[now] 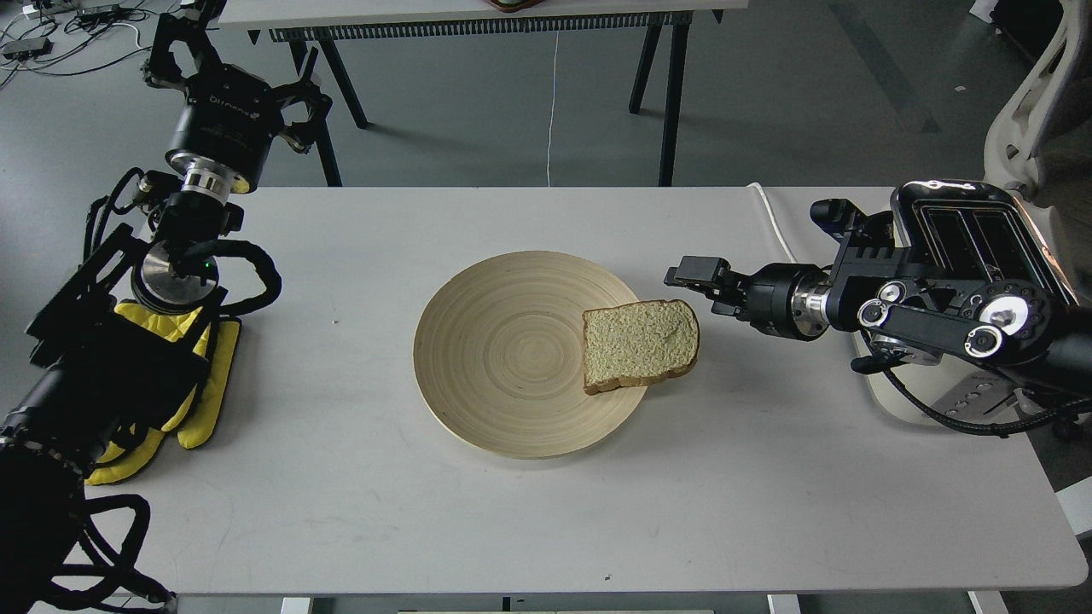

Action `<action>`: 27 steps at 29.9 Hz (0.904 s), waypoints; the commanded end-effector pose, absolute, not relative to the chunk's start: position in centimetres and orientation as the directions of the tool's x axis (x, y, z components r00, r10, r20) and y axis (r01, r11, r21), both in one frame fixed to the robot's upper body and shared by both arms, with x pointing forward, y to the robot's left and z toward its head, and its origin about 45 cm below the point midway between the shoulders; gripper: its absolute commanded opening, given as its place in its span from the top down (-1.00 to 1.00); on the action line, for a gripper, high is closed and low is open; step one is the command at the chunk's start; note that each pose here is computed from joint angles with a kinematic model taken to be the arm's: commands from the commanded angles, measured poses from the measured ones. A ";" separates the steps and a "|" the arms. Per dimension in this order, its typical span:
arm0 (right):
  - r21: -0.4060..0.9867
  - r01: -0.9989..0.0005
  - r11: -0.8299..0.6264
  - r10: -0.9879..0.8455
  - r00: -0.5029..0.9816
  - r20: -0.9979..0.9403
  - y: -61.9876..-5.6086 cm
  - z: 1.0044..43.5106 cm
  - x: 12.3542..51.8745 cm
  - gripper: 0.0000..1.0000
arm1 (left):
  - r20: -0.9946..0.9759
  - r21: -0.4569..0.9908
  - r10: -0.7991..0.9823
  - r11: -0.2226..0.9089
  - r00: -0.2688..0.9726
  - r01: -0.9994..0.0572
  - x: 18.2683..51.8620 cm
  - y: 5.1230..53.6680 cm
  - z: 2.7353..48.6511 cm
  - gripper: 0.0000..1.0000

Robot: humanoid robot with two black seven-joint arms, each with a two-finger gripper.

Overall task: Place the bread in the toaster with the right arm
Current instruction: 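Extend the right gripper to the bread's edge nearest the toaster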

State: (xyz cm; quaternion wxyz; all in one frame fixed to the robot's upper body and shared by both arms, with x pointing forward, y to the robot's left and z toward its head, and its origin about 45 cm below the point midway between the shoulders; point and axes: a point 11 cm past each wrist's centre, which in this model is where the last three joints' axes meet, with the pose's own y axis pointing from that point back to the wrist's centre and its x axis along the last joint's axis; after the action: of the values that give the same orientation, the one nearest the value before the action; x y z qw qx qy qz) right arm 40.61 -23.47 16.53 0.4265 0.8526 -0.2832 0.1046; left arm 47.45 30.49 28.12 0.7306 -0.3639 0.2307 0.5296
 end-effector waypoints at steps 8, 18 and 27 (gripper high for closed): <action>0.694 -0.548 -0.466 -0.423 0.828 0.369 -23.1 15.1 39.5 -0.29 | -0.724 -0.289 0.605 0.171 0.332 -0.942 47.5 30.5 28.2 -1.00; 0.694 -0.545 -0.470 -0.426 0.829 0.363 -23.0 15.0 39.4 0.09 | -0.724 -0.290 0.605 0.170 0.332 -0.942 47.5 30.6 28.2 -1.00; 0.697 -0.542 -0.469 -0.429 0.830 0.357 -23.3 14.6 39.2 0.74 | -0.726 -0.291 0.603 0.165 0.330 -0.942 47.5 30.7 28.2 -1.00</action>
State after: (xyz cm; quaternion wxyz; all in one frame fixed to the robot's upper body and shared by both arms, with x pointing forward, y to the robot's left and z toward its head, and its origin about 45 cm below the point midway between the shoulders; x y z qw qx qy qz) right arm 39.18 -23.24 14.65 0.4300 0.8544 -0.2840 0.0664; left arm 47.48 30.64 28.24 0.7283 -0.3676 0.2299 0.5306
